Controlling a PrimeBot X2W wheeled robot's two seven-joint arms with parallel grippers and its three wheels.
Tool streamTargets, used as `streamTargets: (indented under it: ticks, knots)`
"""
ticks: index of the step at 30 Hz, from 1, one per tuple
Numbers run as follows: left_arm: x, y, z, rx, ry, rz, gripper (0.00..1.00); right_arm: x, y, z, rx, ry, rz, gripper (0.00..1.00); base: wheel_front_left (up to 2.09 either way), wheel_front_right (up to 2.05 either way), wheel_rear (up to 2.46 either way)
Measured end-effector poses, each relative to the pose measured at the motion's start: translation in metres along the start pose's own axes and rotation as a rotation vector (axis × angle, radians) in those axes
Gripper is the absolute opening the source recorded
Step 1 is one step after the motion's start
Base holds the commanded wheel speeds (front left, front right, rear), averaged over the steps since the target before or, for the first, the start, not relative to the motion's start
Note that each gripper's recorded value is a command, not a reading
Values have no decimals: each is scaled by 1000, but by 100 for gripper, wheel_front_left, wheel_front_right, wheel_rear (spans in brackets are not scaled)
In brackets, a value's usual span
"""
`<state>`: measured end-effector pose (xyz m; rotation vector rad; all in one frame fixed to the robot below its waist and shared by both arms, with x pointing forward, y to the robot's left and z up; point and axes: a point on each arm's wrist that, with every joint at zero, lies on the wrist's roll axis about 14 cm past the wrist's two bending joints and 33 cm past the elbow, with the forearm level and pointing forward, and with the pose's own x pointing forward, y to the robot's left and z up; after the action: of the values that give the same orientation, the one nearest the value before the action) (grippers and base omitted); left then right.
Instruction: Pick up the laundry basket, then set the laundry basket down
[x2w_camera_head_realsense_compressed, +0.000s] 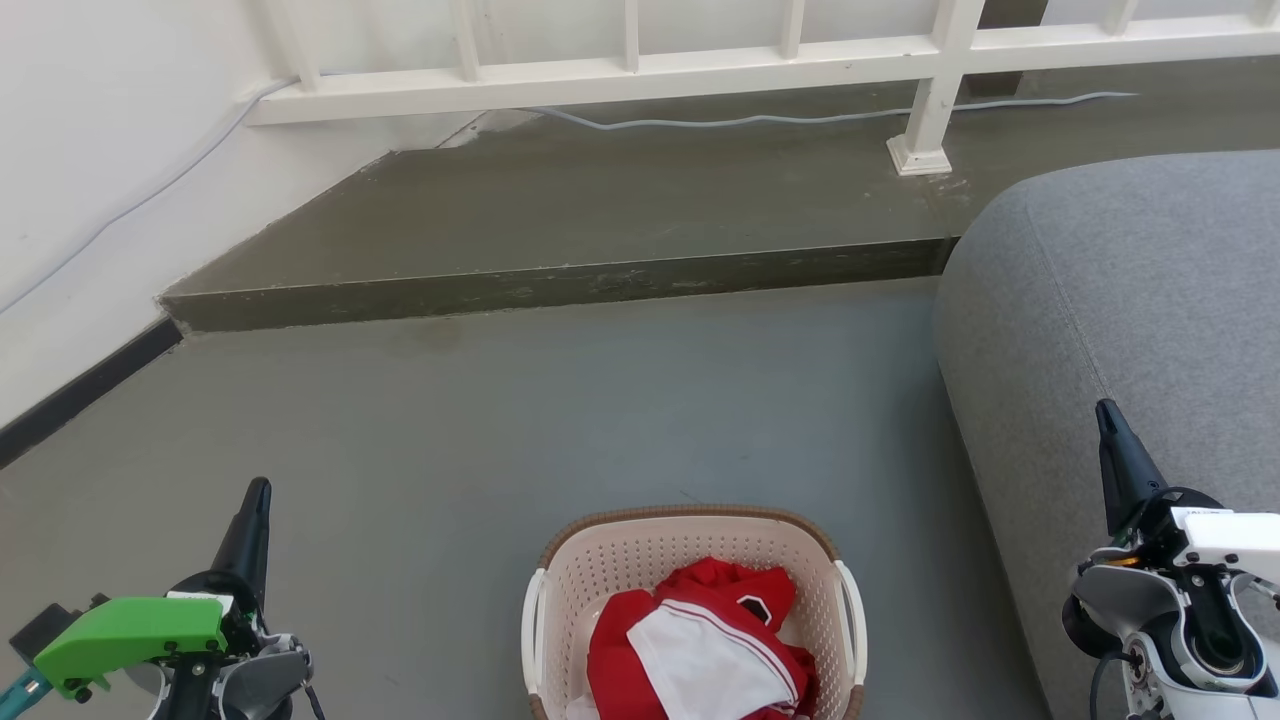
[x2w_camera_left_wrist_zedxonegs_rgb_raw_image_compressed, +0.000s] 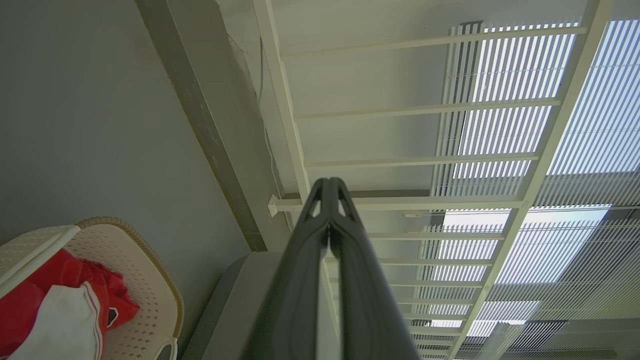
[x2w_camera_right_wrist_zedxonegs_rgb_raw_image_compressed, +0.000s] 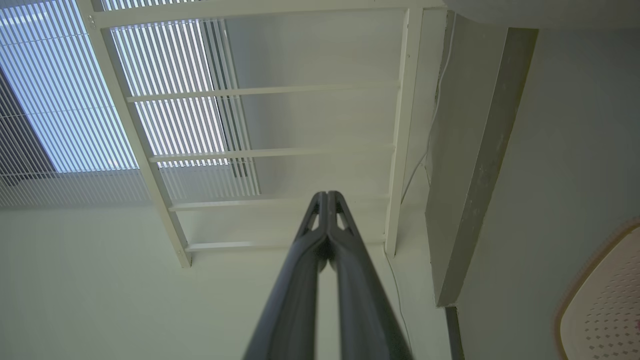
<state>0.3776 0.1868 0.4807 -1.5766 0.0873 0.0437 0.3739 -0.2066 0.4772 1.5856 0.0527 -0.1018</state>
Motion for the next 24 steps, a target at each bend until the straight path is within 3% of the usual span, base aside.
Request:
streamTargets:
  ticks: [24]
  knots:
    - [0, 0, 0, 0, 0, 0, 0, 0, 0, 0, 0, -1, 0, 0, 0, 0, 0]
